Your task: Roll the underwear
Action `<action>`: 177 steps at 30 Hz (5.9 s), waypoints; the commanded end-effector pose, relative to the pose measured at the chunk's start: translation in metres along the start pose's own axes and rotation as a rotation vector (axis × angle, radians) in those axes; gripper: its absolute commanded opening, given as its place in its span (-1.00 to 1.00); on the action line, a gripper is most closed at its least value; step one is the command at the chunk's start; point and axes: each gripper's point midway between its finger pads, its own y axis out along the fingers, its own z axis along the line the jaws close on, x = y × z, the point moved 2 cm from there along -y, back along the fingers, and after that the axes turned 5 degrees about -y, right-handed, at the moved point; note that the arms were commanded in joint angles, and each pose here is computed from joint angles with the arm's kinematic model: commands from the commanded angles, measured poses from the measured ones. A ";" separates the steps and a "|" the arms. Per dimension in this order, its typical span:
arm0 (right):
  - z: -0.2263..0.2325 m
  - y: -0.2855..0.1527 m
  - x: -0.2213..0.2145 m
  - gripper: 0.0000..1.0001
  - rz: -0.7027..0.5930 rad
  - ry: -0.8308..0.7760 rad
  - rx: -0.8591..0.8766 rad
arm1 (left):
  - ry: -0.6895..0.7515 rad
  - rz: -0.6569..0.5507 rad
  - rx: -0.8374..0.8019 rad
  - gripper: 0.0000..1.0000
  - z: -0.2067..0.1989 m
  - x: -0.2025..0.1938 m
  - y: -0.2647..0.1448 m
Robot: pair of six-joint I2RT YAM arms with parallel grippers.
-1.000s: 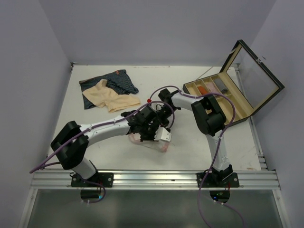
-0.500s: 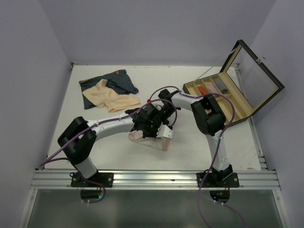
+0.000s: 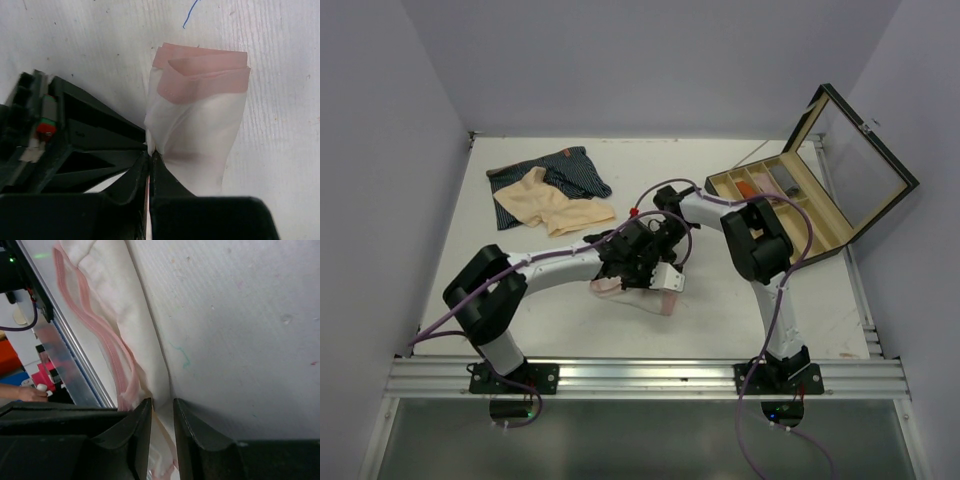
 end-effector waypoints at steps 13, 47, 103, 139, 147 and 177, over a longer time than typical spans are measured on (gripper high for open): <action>-0.003 -0.076 0.042 -0.35 -0.136 -0.053 -0.104 | 0.014 0.022 -0.001 -0.96 -0.001 -0.020 0.025; 0.029 -0.038 -0.036 -0.57 0.103 0.038 -0.013 | 0.017 0.014 0.028 -0.40 -0.003 -0.023 0.021; 0.033 -0.041 -0.049 -0.42 0.054 -0.432 -0.135 | -0.693 -0.076 -0.221 -0.36 -0.013 -0.087 -0.041; 0.076 -0.099 0.005 -0.30 -0.272 -0.463 -0.161 | -0.667 -0.293 0.136 0.34 0.118 -0.065 -0.149; 0.000 -0.080 0.000 -0.55 -0.092 -0.309 -0.387 | -0.864 -0.121 0.119 0.38 0.061 -0.118 -0.130; 0.010 -0.020 -0.040 -0.64 -0.079 -0.287 -0.393 | -0.870 -0.110 0.238 -0.47 0.130 -0.104 -0.042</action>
